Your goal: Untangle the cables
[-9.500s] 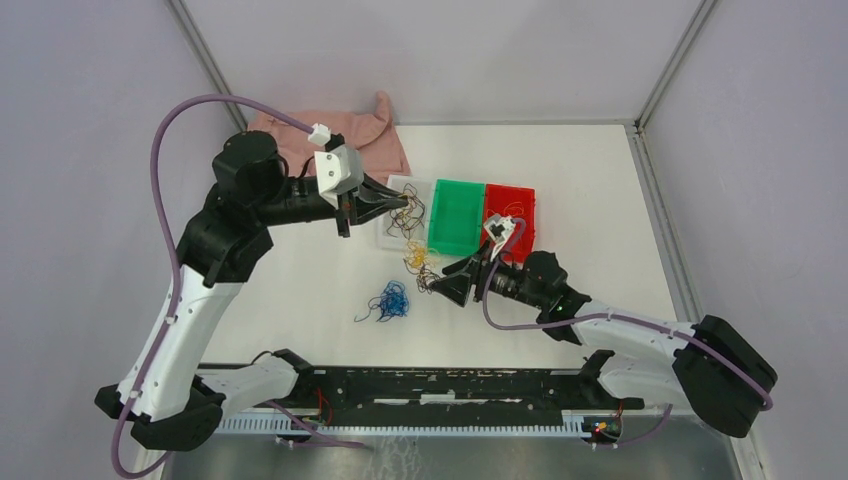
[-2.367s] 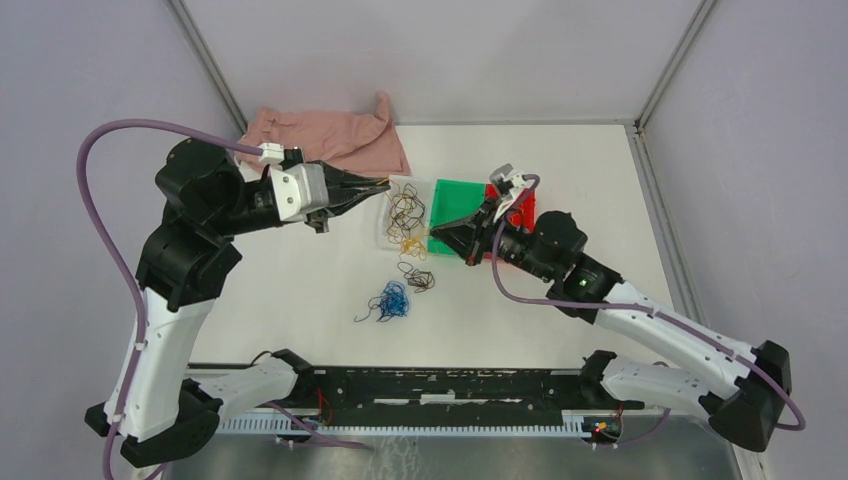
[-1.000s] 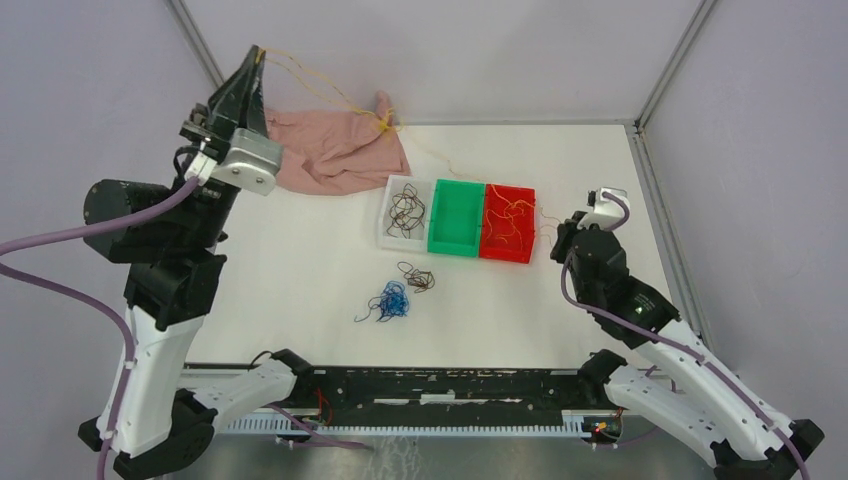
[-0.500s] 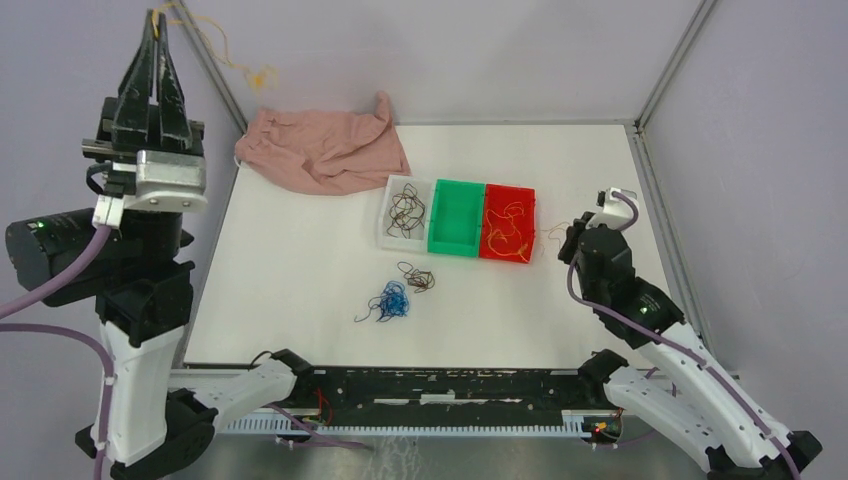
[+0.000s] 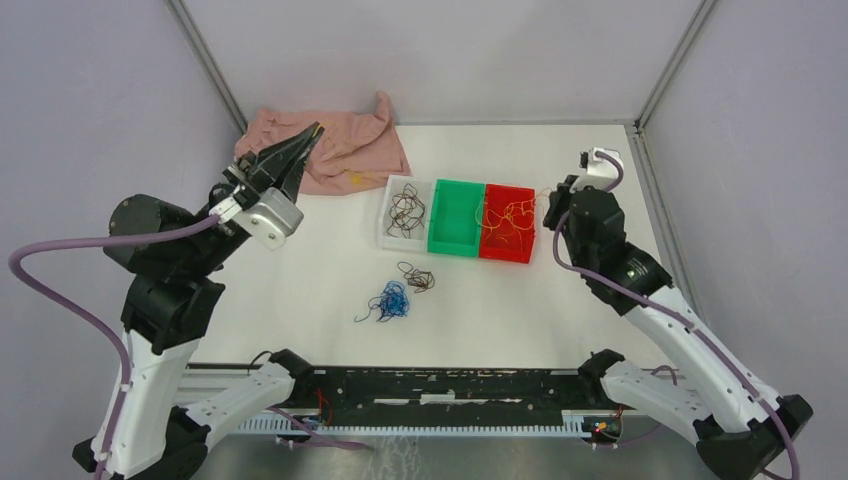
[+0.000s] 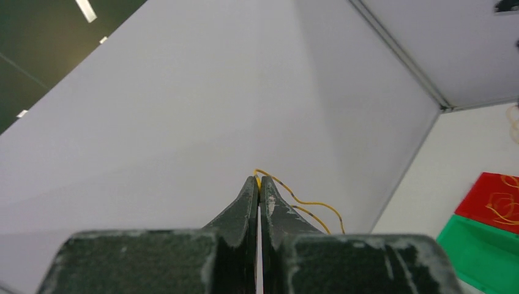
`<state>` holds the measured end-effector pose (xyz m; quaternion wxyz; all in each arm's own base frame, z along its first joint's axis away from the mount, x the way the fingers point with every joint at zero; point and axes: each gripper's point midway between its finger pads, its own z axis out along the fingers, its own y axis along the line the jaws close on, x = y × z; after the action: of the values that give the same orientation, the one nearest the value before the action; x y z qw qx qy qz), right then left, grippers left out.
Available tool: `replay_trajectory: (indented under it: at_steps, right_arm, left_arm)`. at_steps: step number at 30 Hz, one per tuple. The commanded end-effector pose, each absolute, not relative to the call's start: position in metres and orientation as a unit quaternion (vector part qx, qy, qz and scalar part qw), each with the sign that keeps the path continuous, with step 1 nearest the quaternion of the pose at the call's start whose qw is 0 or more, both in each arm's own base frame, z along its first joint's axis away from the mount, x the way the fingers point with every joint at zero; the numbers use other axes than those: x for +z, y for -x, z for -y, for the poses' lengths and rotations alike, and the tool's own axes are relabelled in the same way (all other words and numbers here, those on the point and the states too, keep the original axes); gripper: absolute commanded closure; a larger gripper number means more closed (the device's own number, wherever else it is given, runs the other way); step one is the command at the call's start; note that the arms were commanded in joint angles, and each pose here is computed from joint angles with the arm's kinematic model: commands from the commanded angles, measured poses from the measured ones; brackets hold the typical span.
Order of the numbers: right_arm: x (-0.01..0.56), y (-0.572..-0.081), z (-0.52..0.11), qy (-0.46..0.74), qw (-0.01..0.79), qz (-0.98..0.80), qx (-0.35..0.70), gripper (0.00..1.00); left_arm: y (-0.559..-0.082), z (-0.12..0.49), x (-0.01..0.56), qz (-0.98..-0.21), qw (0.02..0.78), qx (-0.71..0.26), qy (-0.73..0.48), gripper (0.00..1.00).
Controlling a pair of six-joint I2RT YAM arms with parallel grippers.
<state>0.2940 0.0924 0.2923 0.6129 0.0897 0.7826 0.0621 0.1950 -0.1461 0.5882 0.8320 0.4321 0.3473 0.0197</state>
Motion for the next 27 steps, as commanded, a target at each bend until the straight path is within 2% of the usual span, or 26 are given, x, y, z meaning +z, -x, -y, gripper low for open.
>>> replay_trajectory:
  at_steps: [1,12,19,27]
  right_arm:
    - [0.330,-0.319,-0.102,-0.084,0.646,-0.755,0.073,1.00]
    - [0.300,-0.381,-0.105,-0.078,0.619,-0.781,0.032,1.00]
    - [0.245,-0.410,-0.128,-0.058,0.562,-0.823,0.047,1.00]
    - [0.165,-0.411,-0.149,-0.062,0.477,-0.874,0.073,1.00]
  left_arm:
    - [-0.164,0.161,0.573,-0.336,0.813,-0.062,-0.470,0.97]
    - [-0.153,0.172,0.562,-0.341,0.796,-0.115,-0.486,0.97]
    - [-0.148,0.180,0.558,-0.343,0.785,-0.152,-0.493,0.97]
    - [-0.145,0.185,0.556,-0.342,0.779,-0.170,-0.498,0.97]
